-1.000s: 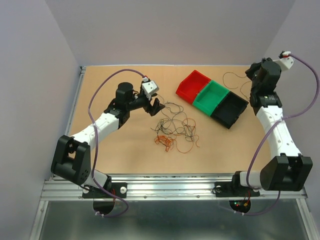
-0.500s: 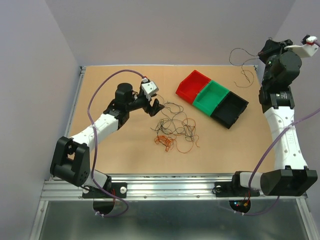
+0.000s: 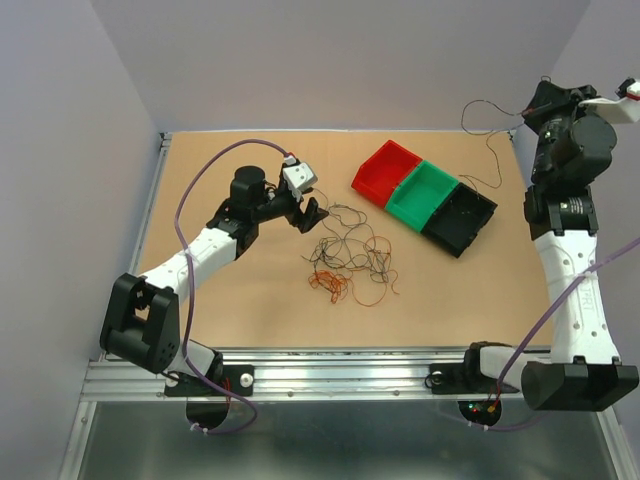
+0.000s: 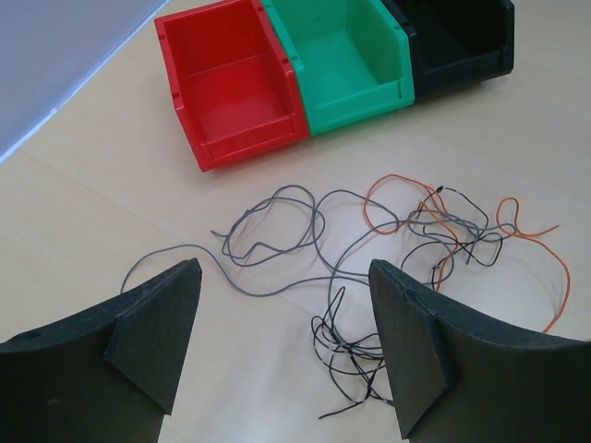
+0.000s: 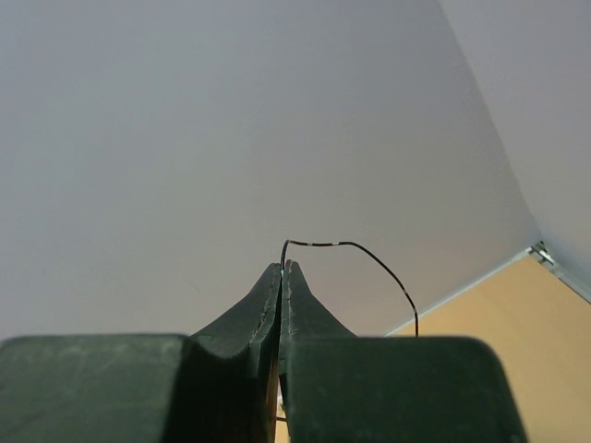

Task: Untangle the cables

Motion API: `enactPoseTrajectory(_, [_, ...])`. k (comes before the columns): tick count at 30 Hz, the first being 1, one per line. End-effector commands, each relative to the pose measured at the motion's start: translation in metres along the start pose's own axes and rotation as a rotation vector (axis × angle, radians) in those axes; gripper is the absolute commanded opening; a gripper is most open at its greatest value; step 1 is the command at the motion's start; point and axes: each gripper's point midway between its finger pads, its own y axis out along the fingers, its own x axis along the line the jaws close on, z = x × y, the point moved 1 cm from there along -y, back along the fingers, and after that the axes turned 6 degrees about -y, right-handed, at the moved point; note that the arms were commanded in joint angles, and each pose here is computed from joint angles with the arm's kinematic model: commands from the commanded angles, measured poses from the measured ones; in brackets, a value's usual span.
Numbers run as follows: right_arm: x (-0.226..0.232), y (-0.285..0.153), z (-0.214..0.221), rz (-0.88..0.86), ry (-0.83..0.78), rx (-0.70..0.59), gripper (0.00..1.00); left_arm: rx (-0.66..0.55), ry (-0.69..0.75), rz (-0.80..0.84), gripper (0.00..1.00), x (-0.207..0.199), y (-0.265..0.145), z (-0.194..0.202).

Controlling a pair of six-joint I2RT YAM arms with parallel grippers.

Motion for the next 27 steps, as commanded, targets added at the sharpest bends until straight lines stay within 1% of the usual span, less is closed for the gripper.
enactPoseTrajectory(1, [-0.015,-0.014,0.019,0.032,0.029,0.027,0.00,-0.064,0.057,0.002,0.84,-0.006,-0.007,-0.023])
enactPoseTrajectory(3, [-0.023,-0.013,0.031,0.052,0.027,0.037,0.01,-0.068,0.058,0.003,0.84,-0.007,-0.009,-0.025])
enactPoseTrajectory(6, [-0.040,-0.007,0.064,0.096,0.010,0.090,0.01,-0.066,0.057,0.004,0.84,-0.008,-0.009,-0.024])
enactPoseTrajectory(10, [-0.053,-0.003,0.093,0.122,0.017,0.132,0.01,-0.068,0.060,0.003,0.84,-0.008,-0.009,-0.025])
enactPoseTrajectory(17, [-0.085,-0.015,0.155,0.175,0.037,0.212,0.01,-0.072,0.064,0.006,0.84,-0.009,-0.010,-0.026])
enactPoseTrajectory(20, [-0.095,-0.021,0.164,0.211,0.049,0.220,0.01,-0.068,0.061,0.005,0.84,-0.008,-0.009,-0.025])
enactPoseTrajectory(21, [-0.103,-0.026,0.174,0.235,0.056,0.235,0.01,-0.069,0.064,0.003,0.84,-0.008,-0.010,-0.025])
enactPoseTrajectory(24, [-0.113,-0.037,0.176,0.272,0.064,0.225,0.01,-0.068,0.063,0.003,0.84,-0.008,-0.010,-0.025])
enactPoseTrajectory(26, [-0.124,-0.048,0.186,0.298,0.056,0.241,0.00,-0.067,0.063,0.003,0.84,-0.009,-0.009,-0.025])
enactPoseTrajectory(27, [-0.124,-0.054,0.181,0.298,0.065,0.227,0.01,-0.070,0.066,0.003,0.84,-0.009,-0.010,-0.026])
